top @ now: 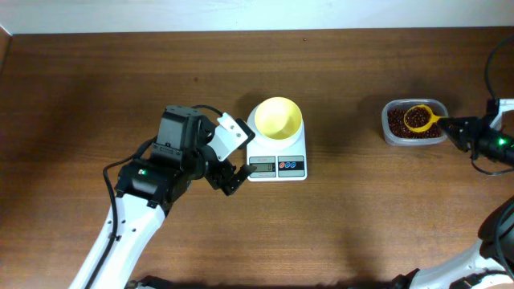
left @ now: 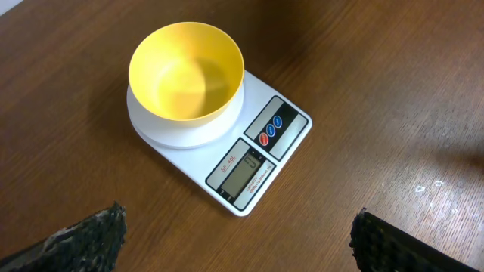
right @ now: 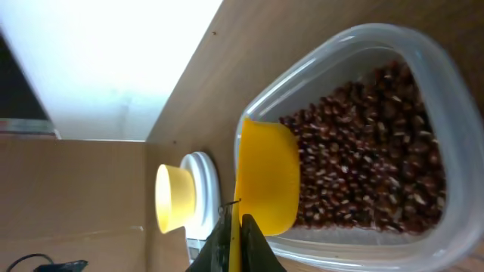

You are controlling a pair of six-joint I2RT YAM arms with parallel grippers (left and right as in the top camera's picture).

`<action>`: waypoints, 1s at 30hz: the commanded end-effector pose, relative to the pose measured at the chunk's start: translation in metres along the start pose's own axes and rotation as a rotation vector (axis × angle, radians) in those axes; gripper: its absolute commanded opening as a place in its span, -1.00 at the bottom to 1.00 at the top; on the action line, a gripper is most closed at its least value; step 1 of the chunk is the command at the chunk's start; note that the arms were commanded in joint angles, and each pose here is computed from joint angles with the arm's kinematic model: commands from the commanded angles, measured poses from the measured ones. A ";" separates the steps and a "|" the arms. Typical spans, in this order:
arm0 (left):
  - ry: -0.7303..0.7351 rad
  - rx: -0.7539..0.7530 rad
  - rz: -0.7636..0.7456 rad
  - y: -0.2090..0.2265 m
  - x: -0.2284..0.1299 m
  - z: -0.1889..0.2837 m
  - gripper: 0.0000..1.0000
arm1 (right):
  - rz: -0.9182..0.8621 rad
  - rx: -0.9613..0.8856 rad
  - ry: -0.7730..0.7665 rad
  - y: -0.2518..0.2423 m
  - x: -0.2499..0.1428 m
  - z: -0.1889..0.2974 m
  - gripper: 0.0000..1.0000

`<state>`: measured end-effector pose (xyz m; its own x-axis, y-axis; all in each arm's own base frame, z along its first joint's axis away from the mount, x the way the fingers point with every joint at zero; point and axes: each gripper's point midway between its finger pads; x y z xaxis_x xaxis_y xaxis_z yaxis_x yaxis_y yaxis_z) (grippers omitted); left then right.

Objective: Scoop item into bowl and weigh 50g on scale
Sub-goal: 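Lift the filled scoop and carry it toward the yellow bowl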

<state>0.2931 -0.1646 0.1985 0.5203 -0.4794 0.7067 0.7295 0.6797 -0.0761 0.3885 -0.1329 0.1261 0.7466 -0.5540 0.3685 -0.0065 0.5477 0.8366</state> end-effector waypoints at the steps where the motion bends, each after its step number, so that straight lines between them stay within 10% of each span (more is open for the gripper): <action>1: -0.011 -0.012 -0.012 -0.002 0.000 0.002 0.97 | 0.011 0.096 -0.029 0.014 0.008 0.003 -0.92; 20: -0.011 -0.012 -0.012 -0.002 0.000 0.002 0.98 | 0.079 0.119 -0.078 0.084 0.017 0.030 -0.92; 30: -0.011 -0.012 -0.012 -0.002 0.000 0.002 0.98 | 0.159 0.213 0.114 0.134 -0.020 -0.036 -0.92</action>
<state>0.2930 -0.1646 0.1985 0.5203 -0.4793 0.7068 0.7297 0.6795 -0.0763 0.3962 -0.0406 0.1954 0.8041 -0.4261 0.4145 -0.1870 0.4806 0.8568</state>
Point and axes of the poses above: each gripper's point midway between its finger pads, its own z axis back along the fingers, its own y axis along the line the jaws close on, x = y × z, and after that the axes turned 7 degrees about z, right-handed
